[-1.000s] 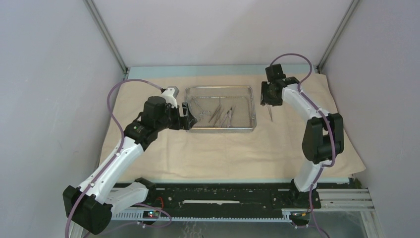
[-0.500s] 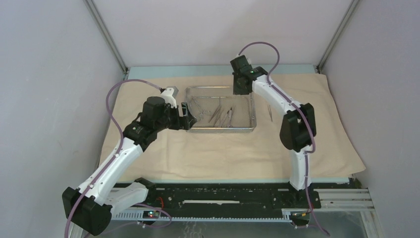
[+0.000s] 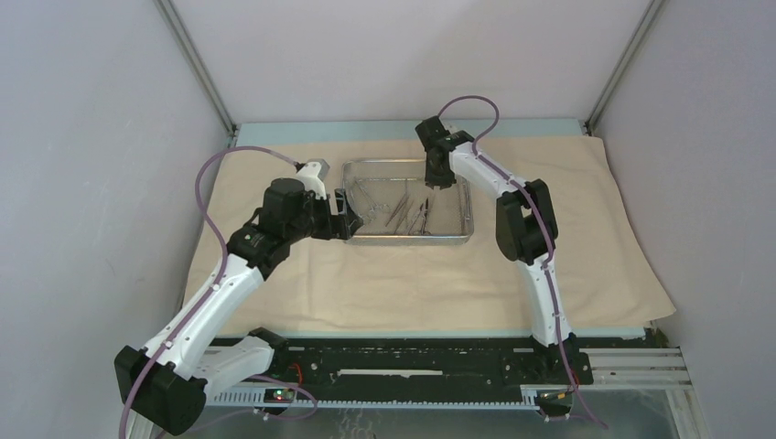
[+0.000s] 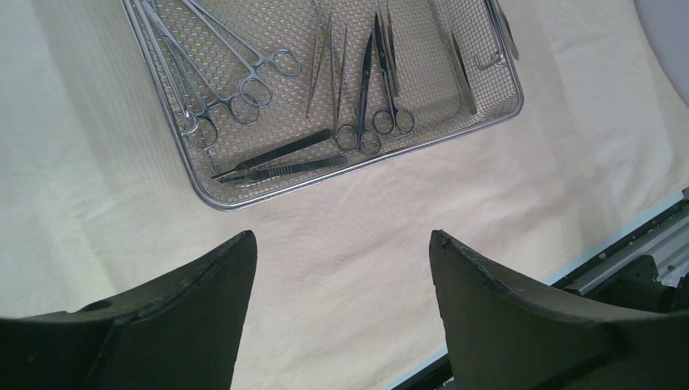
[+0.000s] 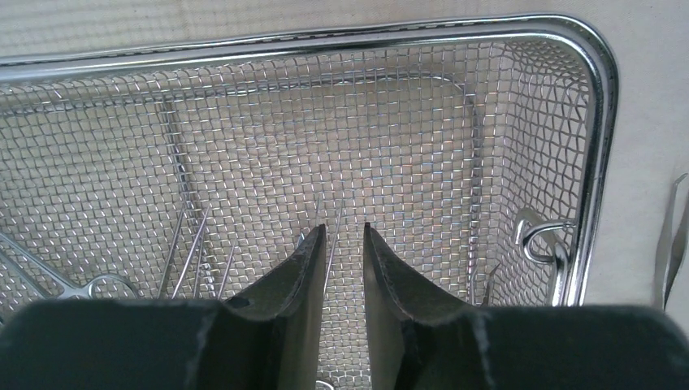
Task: Open and lay out the surgical kit
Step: Pick up the medical item from the container.
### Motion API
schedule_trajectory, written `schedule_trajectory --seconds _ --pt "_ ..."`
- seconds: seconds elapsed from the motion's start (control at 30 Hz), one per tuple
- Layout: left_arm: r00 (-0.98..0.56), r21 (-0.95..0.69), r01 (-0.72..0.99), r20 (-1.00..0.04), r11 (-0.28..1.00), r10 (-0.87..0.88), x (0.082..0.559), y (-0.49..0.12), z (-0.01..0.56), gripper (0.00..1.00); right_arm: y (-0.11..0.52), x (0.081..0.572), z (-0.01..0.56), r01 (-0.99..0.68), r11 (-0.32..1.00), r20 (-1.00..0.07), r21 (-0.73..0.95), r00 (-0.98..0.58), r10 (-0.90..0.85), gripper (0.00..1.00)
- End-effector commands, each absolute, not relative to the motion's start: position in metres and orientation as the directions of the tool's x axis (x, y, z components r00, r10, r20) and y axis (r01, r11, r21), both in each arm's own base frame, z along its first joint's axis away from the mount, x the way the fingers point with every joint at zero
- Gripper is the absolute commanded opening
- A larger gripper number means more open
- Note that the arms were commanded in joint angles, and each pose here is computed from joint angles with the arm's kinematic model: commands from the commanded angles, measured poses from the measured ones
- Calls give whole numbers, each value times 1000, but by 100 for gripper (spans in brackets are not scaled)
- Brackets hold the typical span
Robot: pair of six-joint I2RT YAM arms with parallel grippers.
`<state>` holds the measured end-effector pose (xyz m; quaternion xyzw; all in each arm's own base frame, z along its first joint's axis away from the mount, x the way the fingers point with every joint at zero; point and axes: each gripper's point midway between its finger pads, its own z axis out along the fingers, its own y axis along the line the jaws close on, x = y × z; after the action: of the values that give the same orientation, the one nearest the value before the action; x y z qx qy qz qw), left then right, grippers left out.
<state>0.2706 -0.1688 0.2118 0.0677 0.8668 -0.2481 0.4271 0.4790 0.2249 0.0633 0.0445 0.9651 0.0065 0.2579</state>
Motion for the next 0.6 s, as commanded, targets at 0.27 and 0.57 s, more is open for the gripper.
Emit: schedule_trajectory --seconds 0.27,0.57 --pt "-604 -372 333 -790 866 -107 272 -167 215 82 234 488 54 137 988 -510 77 -845 157 29" --pt "-603 -369 331 -791 868 -107 273 -166 214 82 235 482 35 153 985 -479 80 -861 172 26"
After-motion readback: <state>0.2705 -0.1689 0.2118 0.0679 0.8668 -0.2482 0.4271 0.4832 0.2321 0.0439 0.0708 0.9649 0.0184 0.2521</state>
